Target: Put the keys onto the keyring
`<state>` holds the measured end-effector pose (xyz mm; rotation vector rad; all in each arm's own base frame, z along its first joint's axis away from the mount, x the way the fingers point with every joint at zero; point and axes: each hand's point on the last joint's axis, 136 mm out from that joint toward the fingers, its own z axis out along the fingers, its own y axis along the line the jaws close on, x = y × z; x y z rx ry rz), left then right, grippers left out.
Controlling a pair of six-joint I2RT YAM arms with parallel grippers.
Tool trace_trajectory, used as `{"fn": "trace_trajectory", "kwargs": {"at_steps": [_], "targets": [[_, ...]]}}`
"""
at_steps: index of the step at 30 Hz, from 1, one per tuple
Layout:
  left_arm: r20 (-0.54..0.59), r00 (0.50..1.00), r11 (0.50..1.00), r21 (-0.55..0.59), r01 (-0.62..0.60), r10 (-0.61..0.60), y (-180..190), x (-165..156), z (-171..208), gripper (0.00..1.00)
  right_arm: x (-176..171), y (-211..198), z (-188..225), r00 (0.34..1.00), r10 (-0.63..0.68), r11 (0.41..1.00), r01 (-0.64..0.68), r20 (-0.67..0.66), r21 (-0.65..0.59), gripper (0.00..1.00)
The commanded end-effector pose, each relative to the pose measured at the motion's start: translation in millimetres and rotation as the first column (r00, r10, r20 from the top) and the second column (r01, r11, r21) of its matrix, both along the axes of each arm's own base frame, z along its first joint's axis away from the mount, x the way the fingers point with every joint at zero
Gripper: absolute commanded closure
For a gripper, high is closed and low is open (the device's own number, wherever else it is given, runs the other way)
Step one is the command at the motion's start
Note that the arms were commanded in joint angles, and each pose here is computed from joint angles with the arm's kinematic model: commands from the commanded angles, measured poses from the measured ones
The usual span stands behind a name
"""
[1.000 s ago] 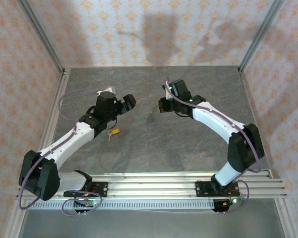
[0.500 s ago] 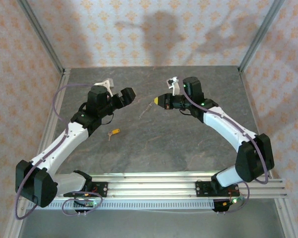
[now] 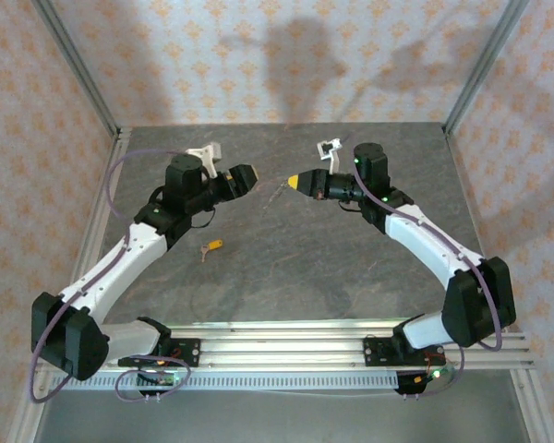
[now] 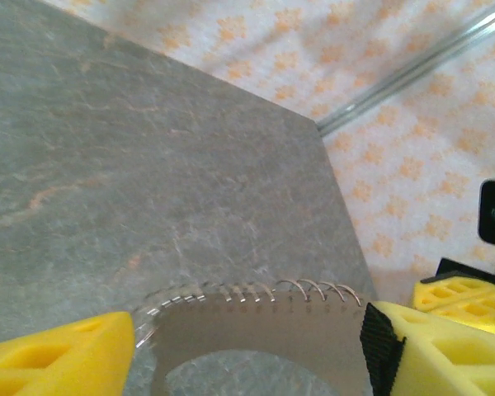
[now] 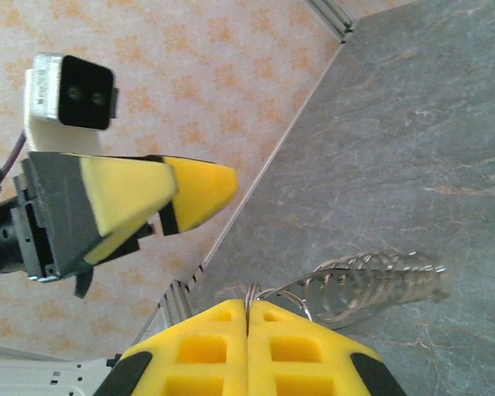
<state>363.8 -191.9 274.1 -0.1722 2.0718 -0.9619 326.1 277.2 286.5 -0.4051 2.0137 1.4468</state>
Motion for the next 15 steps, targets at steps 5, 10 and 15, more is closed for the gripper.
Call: {"fn": "trace_trajectory", "kwargs": {"at_steps": [5, 10, 15], "targets": [[0.120, 0.972, 0.979, -0.001, 0.204, -0.203, -44.7, -7.7, 34.2, 0.33, -7.7, 1.1, 24.4, 0.995, 0.035, 0.997, -0.041, 0.088, 0.064, 1.00], [0.129, 0.955, 0.963, -0.010, 0.270, -0.266, -62.6, -10.9, 29.7, 0.41, -7.5, 0.8, 20.0, 0.995, 0.033, 0.996, -0.040, 0.089, 0.075, 1.00], [0.168, 0.944, 0.954, -0.048, 0.295, -0.283, -66.8, -13.7, 31.8, 0.45, -9.7, 0.3, 15.9, 0.996, 0.036, 0.996, -0.042, 0.081, 0.078, 1.00]]}}
